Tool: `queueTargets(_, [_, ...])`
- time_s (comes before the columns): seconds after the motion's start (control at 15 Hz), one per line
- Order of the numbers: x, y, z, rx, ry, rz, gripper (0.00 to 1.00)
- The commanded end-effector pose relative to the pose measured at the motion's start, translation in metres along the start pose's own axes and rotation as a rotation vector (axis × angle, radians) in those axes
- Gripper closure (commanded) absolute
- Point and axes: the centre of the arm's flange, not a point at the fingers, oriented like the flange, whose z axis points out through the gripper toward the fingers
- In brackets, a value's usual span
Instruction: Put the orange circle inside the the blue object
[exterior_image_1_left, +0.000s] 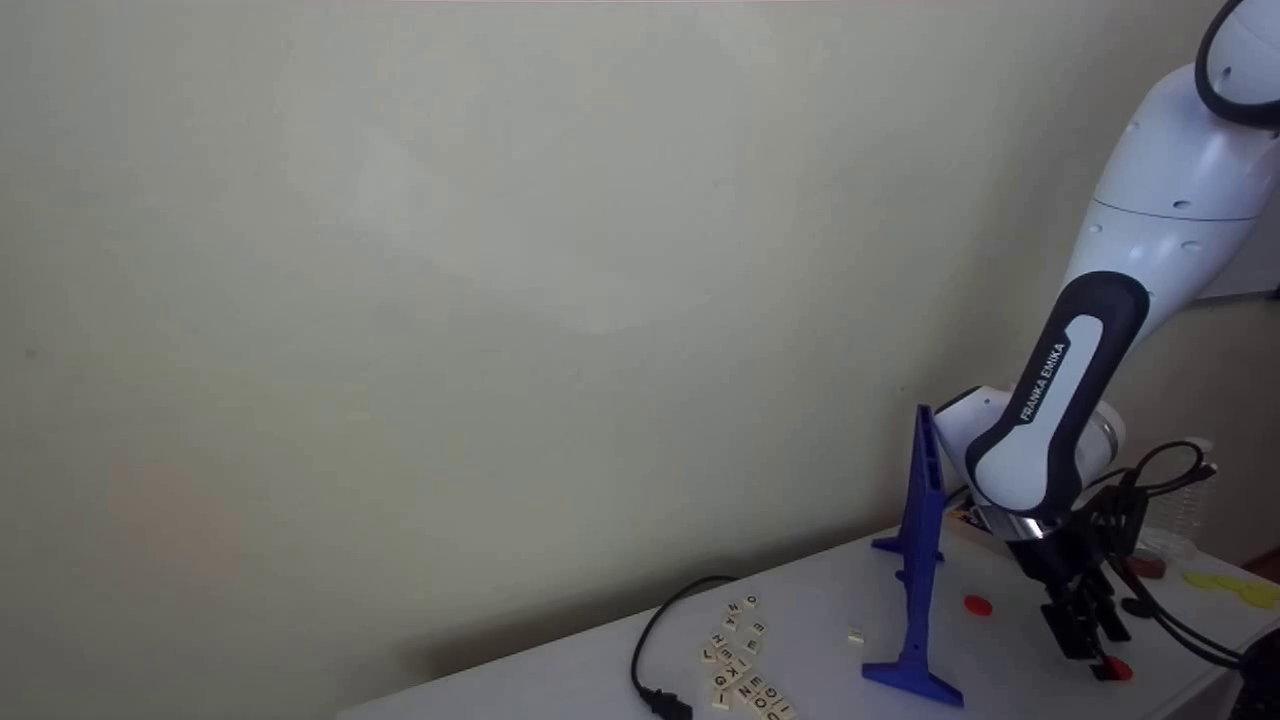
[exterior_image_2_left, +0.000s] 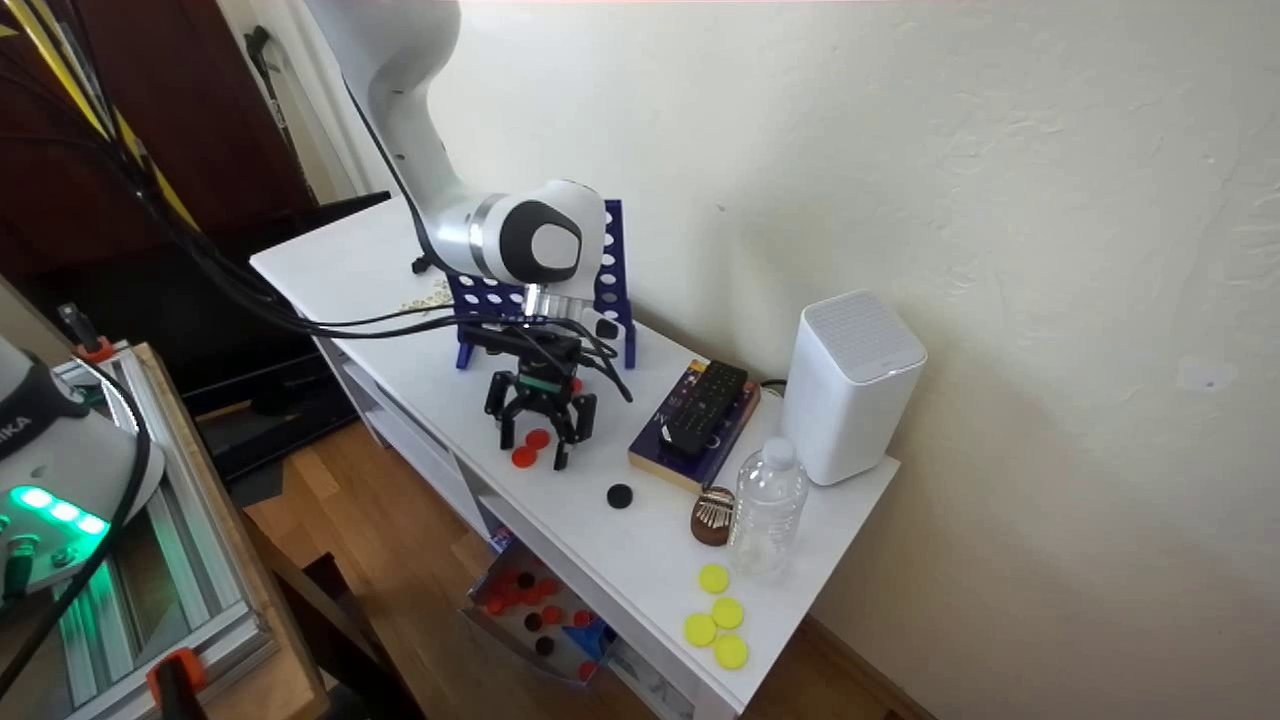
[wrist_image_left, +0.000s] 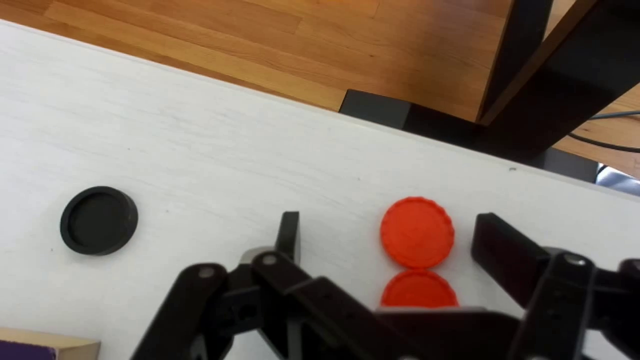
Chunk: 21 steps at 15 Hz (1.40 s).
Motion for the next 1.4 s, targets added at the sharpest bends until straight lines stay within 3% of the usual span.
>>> queueTargets(0.0, [0.0082, -0.0066, 0.0079, -0.003, -0.027, -0.017, 0.02])
queueTargets(0.33, [0.0067, -0.0046, 0.012, 0.008, -0.027, -0.013, 0.0])
queueTargets(0.47, [0.0062, -0.0038, 0.012, 0.01, -0.025, -0.012, 0.26])
queueTargets(1.0, [0.0037, 0.0015, 0.0134, 0.0, -0.053, -0.004, 0.81])
queueTargets(1.33, [0.0018, 0.001, 0.0156, 0.0, -0.067, -0.004, 0.83])
